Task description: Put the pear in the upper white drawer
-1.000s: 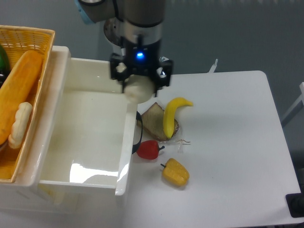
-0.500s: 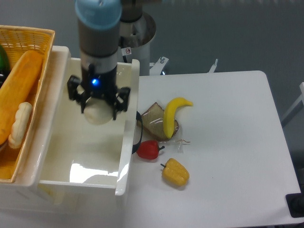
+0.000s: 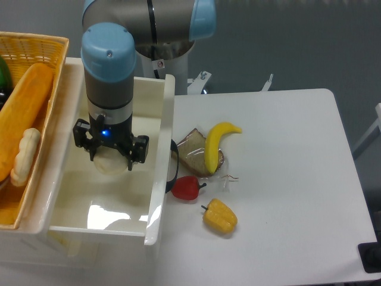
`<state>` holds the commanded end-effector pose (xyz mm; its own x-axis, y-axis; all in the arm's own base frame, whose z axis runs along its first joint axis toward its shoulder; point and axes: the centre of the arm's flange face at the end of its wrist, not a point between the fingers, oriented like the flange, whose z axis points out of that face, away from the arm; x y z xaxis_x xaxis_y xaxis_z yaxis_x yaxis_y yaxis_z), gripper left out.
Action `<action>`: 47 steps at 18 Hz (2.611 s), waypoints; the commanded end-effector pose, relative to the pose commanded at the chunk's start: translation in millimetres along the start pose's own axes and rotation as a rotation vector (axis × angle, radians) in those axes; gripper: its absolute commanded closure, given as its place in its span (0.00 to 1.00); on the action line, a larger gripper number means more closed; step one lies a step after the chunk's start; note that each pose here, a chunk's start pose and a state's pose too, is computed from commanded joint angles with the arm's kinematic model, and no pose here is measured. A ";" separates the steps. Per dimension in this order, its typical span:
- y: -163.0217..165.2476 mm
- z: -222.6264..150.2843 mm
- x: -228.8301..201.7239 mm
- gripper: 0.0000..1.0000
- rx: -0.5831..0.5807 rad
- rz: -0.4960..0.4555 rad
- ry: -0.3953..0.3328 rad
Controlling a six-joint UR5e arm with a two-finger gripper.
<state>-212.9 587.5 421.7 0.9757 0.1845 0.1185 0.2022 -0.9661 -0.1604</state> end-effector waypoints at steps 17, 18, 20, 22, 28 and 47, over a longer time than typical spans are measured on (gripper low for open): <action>5.2 -9.6 -2.3 0.00 0.013 0.039 -0.008; 7.3 -15.5 -0.6 0.00 0.020 0.041 -0.015; 11.7 -30.8 0.9 0.00 0.042 0.042 -0.027; 20.5 -50.5 -13.9 0.00 0.070 0.014 -0.041; 54.6 -114.0 -63.1 0.00 0.168 -0.093 -0.090; 166.4 -12.2 -329.4 0.00 -0.111 0.089 -0.105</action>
<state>-501.7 363.7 368.0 0.9939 0.1099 0.0047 0.1100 -0.9924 -0.0554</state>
